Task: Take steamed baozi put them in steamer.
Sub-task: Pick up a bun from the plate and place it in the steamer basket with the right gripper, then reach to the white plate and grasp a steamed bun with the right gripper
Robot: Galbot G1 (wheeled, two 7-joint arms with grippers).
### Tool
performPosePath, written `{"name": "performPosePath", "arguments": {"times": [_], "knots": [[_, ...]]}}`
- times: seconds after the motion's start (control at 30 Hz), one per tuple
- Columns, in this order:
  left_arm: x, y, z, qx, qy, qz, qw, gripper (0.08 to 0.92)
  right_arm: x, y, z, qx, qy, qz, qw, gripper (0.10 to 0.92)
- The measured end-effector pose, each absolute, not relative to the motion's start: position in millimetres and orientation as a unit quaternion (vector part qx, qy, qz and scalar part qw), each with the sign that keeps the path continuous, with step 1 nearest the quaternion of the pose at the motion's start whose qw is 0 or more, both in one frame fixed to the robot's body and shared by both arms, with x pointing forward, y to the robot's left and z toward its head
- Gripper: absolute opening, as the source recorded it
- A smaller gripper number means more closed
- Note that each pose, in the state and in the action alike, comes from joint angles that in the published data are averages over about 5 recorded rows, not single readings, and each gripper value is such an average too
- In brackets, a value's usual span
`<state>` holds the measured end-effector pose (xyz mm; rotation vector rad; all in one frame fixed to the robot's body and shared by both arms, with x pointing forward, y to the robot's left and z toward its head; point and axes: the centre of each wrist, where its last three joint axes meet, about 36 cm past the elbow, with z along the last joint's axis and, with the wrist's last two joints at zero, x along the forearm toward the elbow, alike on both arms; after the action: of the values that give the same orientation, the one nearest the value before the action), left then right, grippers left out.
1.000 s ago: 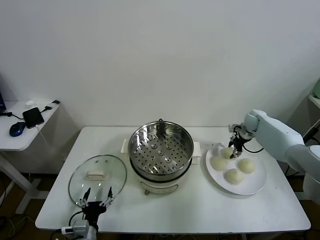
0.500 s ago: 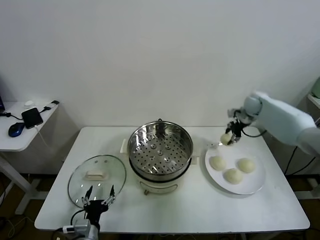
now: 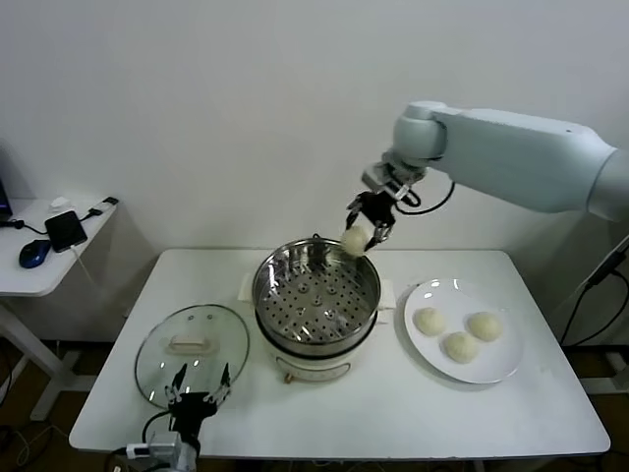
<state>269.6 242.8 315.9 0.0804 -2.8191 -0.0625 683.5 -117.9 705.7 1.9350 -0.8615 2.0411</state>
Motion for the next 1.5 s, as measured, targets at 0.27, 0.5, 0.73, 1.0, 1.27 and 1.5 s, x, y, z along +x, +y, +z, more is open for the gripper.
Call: {"name": "performPosePath", "arguments": {"times": [0.27,0.5,0.73,1.0,1.27,1.5], "knots": [[266,241,320,0.028,-0.987,-0.023,0.159,0.823,699,-87,663,0.672,-0.194,0.715,0.020,0.621],[265,241,320,0.028,-0.987,-0.023,0.157,0.823,718,-73,631,0.678,-0.153,0.719,-0.009,0.619],[267,240,320,0.028,-0.987,-0.022,0.154,0.823,733,-68,613,0.680,-0.137,0.720,-0.018,0.619],[270,240,319,0.029,-0.987,-0.021,0.154,0.823,745,-67,599,0.679,-0.136,0.721,-0.025,0.678],[269,240,318,0.033,-0.987,-0.021,0.154,0.823,751,-70,606,0.679,-0.146,0.718,-0.031,0.819],[266,236,321,0.028,-0.988,-0.021,0.151,0.823,744,-92,657,0.683,-0.178,0.708,-0.017,0.823]]}}
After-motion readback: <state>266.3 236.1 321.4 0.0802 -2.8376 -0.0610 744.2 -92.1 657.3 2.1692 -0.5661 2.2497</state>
